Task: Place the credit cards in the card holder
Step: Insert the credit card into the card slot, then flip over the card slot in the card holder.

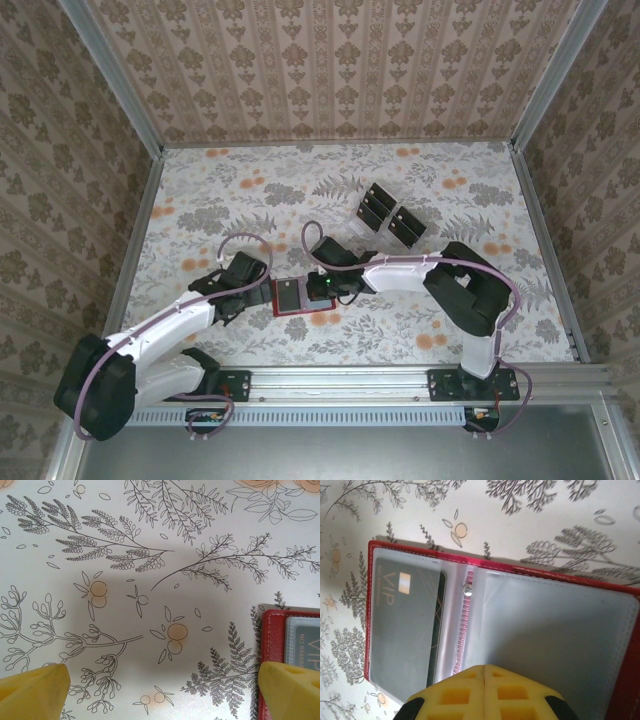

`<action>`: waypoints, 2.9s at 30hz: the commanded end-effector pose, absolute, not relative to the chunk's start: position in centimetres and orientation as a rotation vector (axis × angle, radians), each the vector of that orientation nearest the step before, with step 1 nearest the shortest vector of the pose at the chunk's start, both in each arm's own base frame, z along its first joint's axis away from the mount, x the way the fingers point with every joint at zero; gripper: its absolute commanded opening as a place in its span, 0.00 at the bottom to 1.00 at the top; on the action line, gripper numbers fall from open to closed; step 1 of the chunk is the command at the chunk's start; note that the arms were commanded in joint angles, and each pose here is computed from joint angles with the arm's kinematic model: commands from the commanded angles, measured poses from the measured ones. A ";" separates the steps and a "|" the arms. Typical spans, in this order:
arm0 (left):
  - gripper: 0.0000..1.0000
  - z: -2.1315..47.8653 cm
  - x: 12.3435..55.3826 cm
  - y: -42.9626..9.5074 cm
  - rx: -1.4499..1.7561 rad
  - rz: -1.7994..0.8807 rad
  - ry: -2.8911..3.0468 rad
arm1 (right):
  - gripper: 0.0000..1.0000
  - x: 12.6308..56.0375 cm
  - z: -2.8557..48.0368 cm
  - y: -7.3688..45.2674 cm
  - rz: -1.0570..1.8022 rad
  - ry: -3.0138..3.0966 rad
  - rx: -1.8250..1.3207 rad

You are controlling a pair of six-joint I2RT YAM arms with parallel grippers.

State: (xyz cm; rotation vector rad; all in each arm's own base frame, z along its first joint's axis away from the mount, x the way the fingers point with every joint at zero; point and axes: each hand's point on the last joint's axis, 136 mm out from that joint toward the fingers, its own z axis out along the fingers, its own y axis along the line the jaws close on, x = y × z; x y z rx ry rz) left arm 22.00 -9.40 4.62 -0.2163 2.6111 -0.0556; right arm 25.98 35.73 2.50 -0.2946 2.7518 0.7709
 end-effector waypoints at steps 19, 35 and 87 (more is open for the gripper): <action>1.00 6.0 22.8 -11.7 -0.148 -0.147 2.594 | 0.37 27.8 4.8 33.3 0.607 2.715 -0.317; 1.00 5.3 21.2 -13.3 -0.080 -0.215 2.594 | 0.42 28.2 2.1 35.1 0.700 2.795 -0.277; 1.00 2.1 20.2 -19.4 0.200 -0.207 2.478 | 0.42 28.3 3.1 37.5 0.906 2.755 -0.051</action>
